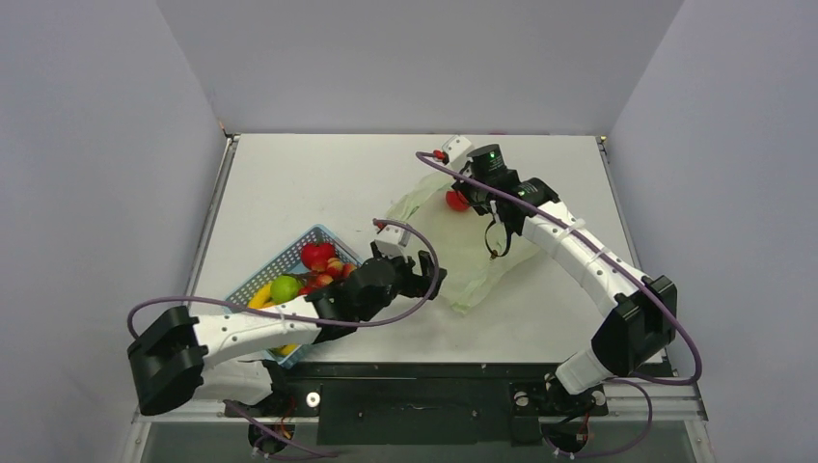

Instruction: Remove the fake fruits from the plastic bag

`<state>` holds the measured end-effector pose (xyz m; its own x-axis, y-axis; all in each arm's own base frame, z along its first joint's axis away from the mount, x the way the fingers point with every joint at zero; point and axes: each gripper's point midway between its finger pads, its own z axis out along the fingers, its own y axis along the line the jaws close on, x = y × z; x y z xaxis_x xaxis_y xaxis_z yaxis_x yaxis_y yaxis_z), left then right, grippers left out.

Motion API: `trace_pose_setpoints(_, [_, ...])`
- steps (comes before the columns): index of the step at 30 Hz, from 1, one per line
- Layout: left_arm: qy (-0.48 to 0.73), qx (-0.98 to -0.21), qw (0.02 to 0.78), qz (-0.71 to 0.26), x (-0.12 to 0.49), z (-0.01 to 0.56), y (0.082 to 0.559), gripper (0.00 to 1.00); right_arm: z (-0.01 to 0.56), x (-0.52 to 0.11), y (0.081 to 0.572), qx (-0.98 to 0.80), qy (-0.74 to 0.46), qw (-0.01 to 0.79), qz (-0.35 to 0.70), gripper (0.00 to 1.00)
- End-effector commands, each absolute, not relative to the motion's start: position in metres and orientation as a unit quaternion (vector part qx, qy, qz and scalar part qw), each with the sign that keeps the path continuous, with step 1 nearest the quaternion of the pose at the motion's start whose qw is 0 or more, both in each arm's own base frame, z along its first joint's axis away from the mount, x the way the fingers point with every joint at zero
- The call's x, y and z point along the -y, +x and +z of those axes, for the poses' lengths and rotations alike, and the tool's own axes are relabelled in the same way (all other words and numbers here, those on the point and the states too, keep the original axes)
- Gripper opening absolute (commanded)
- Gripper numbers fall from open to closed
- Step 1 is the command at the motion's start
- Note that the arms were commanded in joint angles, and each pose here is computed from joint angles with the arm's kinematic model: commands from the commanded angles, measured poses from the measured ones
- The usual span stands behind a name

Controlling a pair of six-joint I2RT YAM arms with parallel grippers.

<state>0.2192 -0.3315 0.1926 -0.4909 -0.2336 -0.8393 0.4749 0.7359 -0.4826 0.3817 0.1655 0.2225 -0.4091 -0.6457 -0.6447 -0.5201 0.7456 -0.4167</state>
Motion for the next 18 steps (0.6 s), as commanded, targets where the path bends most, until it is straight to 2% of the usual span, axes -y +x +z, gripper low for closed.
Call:
trace_pose_setpoints(1, [0.041, -0.749, 0.585, -0.309, 0.342, 0.224, 0.265, 0.80, 0.237, -0.176, 0.383, -0.832, -0.341, 0.435, -0.041, 0.00])
trace_pose_setpoints(12, [0.022, -0.767, 0.570, -0.293, 0.387, 0.176, 0.322, 0.71, 0.242, -0.190, 0.370, -0.838, -0.329, 0.436, 0.023, 0.00])
trace_pose_setpoints(18, [-0.010, -0.748, 0.592, -0.299, 0.395, 0.170, 0.352, 0.74, 0.250, -0.195, 0.358, -0.837, -0.326, 0.437, 0.052, 0.00])
